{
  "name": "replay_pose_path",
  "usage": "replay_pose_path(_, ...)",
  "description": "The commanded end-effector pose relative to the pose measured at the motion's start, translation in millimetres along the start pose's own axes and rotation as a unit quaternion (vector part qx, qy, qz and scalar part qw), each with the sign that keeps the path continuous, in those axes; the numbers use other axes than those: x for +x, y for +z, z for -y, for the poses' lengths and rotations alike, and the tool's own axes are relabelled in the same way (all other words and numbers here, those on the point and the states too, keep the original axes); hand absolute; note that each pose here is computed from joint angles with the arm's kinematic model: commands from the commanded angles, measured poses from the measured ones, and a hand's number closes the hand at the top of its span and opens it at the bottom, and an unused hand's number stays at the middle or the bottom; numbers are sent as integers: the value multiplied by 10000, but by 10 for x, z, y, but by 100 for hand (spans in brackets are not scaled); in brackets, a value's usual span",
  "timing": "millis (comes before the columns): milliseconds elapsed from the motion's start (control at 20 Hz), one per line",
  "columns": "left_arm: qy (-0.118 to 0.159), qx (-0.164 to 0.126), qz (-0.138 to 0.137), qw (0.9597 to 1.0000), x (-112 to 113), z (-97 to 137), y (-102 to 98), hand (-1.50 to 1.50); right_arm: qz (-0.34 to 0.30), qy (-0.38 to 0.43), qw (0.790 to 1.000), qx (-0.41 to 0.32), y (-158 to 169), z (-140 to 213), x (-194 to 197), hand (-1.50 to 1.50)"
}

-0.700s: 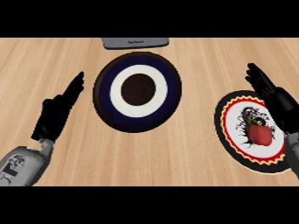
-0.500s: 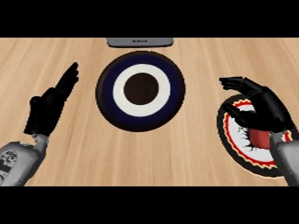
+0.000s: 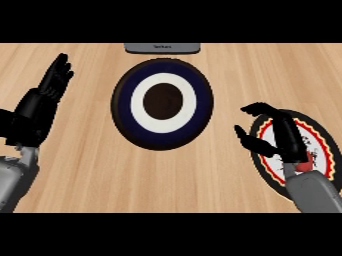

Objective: Pick the bell pepper from the plate and place it in the plate

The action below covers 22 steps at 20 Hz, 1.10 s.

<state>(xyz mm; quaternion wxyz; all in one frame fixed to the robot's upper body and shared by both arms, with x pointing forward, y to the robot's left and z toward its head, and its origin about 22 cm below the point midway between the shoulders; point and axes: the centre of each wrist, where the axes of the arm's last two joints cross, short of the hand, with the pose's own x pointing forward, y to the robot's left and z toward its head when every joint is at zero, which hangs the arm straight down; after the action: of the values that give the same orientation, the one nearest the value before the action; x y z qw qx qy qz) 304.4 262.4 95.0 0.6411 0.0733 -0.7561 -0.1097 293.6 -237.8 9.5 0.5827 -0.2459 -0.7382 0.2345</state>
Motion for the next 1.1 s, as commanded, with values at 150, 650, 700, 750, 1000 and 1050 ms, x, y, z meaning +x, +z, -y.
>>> replay_pose_path(150,210,-30,92,9997,28,-162,134,0,526,-782,9862,-1360,418,-535,-68,-150)
replay_pose_path(650,128,5,21,9999,13,-219,114,0,25,1093,9867,-1207,420,315,267,-150)
replay_pose_path(700,76,23,59,10000,4,-198,117,0,-316,1302,9857,-1020,415,359,226,-150)
replay_pose_path(750,100,66,-2,9999,2,-313,107,0,-621,1576,9813,-918,432,583,148,-150)
replay_pose_path(1000,99,99,19,9999,7,-246,151,0,-1792,2484,9519,59,521,645,304,-150)
replay_pose_path(1050,21,63,92,9999,70,-298,82,0,-1948,2726,9418,258,463,640,349,-150)
